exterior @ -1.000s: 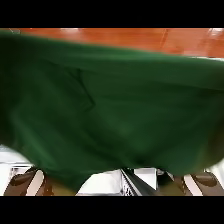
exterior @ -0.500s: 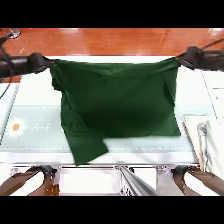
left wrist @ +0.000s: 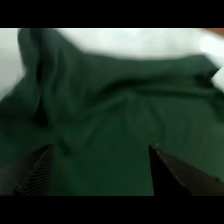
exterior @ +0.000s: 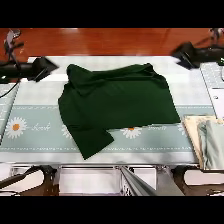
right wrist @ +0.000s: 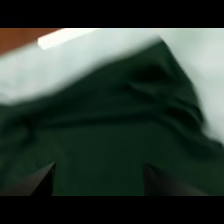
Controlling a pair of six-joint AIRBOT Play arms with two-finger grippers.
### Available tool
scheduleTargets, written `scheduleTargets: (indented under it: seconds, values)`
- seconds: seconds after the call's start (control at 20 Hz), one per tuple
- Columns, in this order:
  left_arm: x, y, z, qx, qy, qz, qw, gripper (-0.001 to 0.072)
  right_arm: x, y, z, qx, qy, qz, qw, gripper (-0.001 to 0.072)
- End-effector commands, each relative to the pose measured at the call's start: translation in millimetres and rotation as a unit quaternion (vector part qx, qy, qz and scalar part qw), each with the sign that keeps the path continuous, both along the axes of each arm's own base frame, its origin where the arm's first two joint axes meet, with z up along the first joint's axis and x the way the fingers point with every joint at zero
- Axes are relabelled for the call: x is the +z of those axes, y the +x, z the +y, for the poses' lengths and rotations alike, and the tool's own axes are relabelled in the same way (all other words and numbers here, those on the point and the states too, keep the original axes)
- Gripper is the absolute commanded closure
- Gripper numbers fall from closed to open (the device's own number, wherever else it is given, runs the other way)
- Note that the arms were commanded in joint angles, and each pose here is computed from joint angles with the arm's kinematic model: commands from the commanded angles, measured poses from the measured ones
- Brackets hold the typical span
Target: Fold the shirts.
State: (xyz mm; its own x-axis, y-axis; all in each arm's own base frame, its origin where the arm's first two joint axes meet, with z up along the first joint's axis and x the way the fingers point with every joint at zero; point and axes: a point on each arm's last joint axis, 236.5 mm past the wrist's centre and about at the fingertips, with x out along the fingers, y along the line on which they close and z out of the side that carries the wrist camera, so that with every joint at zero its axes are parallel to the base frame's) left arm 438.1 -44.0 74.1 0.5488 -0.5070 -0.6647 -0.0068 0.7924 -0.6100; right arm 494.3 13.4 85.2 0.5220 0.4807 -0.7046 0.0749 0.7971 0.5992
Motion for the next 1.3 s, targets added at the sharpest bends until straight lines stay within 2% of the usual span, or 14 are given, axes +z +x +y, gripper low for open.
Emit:
scheduleTargets:
  seconds: [0.0,0.2,0.35,0.45,0.6,0.8,0.85,0.9,0.95,1.1,1.25]
  values:
    - [-67,-88,36,-0.001,-0.012,0.183,0.983,0.0008,-61,-112,-88,-0.038,-0.106,0.191,0.975,0.0092]
    - [-137,-181,-5,0.030,-0.087,0.251,0.964,0.0008,-104,-180,-62,-0.122,-0.053,0.144,0.981,0.0092]
    - [-158,-210,-31,0.060,-0.127,0.254,0.957,0.0008,-108,-206,-37,-0.140,-0.026,0.111,0.984,0.0092]
    - [-171,-216,-35,0.081,-0.139,0.257,0.953,0.0008,-107,-214,-28,-0.135,-0.019,0.108,0.985,0.0092]
    - [-170,-194,-39,0.107,-0.156,0.209,0.959,0.0009,-107,-217,-25,-0.129,-0.016,0.112,0.985,0.0092]
    - [-170,-166,-57,0.110,-0.133,0.158,0.972,0.0013,-104,-214,-22,-0.132,-0.006,0.108,0.985,0.0092]
    - [-170,-165,-64,0.098,-0.121,0.154,0.976,0.0103,-105,-214,-28,-0.139,-0.013,0.107,0.984,0.0092]
    - [-167,-165,-69,0.083,-0.117,0.151,0.978,0.0555,-107,-215,-34,-0.153,-0.014,0.111,0.982,0.0092]
    - [-160,-161,-72,0.068,-0.120,0.142,0.980,0.0675,-109,-218,-42,-0.166,-0.019,0.118,0.979,0.0092]
    - [-123,-139,-63,0.039,-0.134,0.097,0.985,0.0676,-127,-242,-65,-0.189,-0.068,0.173,0.964,0.0092]
    - [-95,-114,-41,0.050,-0.136,0.056,0.988,0.0676,-141,-245,-60,-0.184,-0.050,0.202,0.961,0.0092]
